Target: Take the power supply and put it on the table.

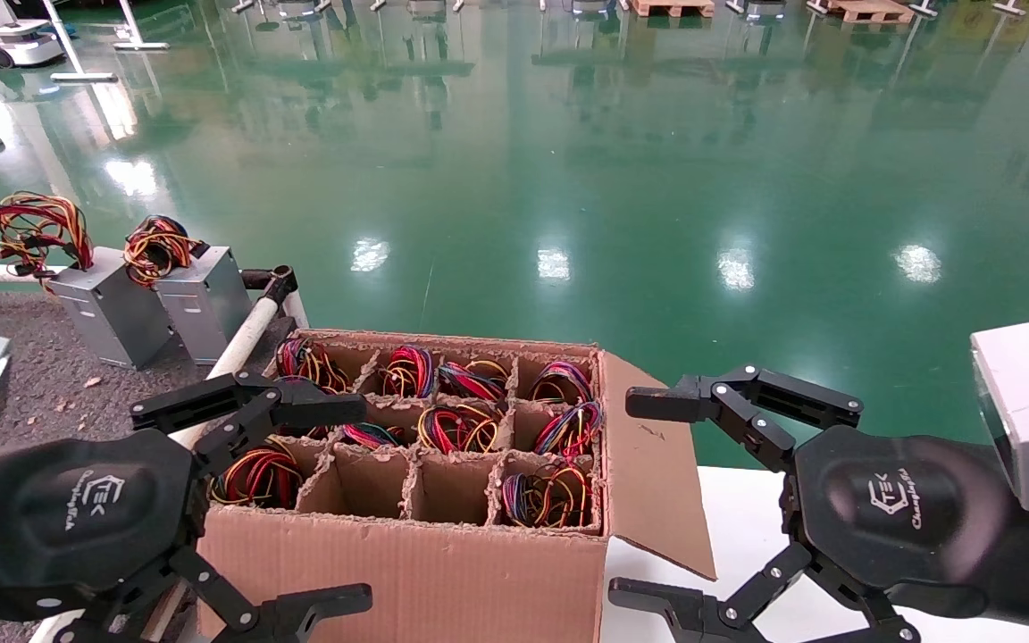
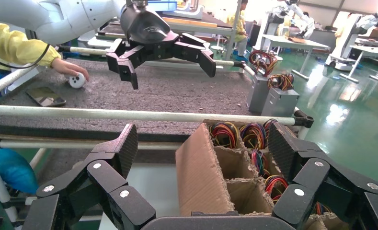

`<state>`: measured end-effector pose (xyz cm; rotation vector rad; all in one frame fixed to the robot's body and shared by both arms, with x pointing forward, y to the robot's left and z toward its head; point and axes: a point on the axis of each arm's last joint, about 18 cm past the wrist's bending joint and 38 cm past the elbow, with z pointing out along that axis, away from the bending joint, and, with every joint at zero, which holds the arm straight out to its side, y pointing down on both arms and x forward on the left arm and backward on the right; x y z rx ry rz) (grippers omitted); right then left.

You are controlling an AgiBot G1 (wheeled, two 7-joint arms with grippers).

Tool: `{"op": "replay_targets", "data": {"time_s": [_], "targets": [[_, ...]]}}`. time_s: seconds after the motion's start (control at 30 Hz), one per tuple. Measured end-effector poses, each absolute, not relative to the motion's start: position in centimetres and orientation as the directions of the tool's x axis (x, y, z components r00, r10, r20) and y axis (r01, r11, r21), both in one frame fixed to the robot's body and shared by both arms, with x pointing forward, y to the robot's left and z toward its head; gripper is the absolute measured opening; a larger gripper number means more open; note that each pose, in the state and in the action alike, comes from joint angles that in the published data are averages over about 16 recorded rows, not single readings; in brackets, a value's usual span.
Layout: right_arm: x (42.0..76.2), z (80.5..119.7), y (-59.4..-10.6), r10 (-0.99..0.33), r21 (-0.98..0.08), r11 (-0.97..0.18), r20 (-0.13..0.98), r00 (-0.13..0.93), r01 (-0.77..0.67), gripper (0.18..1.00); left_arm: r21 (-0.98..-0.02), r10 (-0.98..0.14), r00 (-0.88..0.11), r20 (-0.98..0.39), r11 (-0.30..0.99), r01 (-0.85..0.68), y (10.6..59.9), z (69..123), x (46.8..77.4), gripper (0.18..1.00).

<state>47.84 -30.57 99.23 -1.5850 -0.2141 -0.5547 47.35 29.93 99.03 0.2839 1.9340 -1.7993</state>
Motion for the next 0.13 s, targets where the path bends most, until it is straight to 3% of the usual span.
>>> {"op": "replay_targets", "data": {"time_s": [0.13], "targets": [[47.84,99.23,-30.57,-0.192,-0.883,-0.104,0.470,0.862,0.458,1.000,-0.879,-0.171,-0.863,-0.476,0.113,0.463,29.94,99.07,47.39,1.001]]}}
